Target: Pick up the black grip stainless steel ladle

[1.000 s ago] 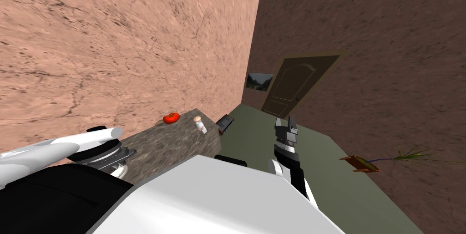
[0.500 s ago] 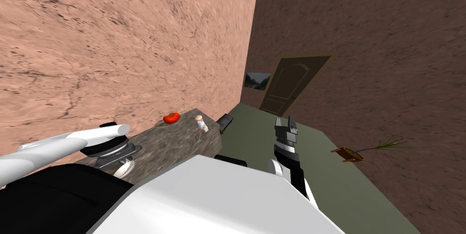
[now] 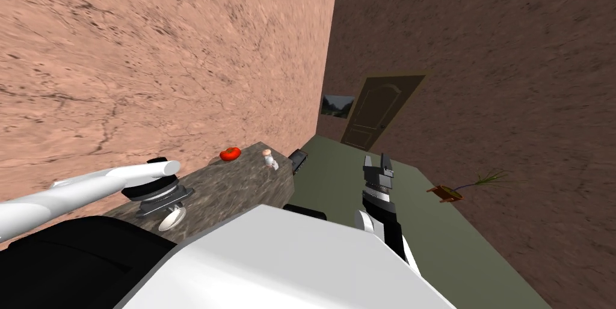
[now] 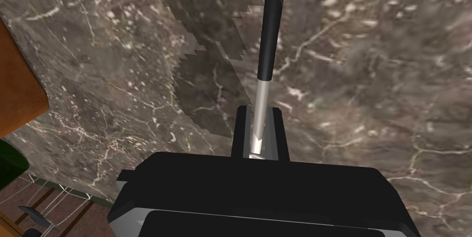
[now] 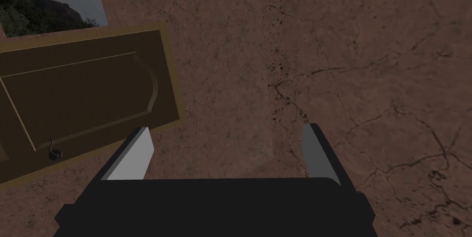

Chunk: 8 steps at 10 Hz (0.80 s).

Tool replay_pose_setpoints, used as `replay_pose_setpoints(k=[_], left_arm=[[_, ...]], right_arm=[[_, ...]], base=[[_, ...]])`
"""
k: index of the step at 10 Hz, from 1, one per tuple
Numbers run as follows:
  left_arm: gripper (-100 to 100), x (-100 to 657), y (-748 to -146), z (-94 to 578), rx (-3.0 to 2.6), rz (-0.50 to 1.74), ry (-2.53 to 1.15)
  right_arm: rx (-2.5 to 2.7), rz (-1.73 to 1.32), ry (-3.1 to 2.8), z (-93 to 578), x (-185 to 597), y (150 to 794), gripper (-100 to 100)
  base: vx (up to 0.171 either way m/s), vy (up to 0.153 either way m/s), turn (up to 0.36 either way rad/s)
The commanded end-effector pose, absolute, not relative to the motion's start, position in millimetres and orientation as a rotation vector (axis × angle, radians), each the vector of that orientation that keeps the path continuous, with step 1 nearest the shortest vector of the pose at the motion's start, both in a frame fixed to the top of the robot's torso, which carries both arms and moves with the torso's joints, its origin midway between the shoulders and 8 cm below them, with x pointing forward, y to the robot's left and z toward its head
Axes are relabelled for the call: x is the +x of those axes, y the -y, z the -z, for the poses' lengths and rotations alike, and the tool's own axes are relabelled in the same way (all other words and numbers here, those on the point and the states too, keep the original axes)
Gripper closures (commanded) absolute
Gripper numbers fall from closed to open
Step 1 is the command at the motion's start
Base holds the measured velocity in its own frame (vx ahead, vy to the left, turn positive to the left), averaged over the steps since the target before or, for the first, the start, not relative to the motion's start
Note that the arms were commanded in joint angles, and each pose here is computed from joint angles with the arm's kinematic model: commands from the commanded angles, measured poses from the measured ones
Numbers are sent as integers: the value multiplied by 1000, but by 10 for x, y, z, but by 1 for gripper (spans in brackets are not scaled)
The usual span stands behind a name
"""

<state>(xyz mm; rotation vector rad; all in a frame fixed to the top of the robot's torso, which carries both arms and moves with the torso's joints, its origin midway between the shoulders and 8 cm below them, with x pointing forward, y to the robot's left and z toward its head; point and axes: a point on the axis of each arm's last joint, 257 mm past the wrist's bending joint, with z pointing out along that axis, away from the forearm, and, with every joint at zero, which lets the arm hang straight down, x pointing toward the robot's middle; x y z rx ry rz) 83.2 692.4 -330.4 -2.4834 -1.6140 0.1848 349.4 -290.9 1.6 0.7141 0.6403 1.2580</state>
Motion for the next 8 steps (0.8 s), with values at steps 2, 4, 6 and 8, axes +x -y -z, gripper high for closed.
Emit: replay_pose_setpoints(k=[2, 4, 6, 8], left_arm=[[100, 922, -6804, 3277, -2470, -199, 1637], [100, 972, -6727, 3260, -2457, -209, 1654], [100, 973, -6725, 3260, -2432, -205, 1689], [0, 971, -6724, 3264, -2437, -207, 1682]], right_arm=[[714, -1258, -640, -16, 3494, 2910, 0], [714, -1258, -640, -16, 3494, 2910, 0], [714, -1258, -640, -16, 3494, 2910, 0], [714, -1258, -640, -16, 3494, 2910, 0]], base=[[-89, 18, -79], [-93, 22, -67], [-58, 24, -36], [-4, 3, 2]])
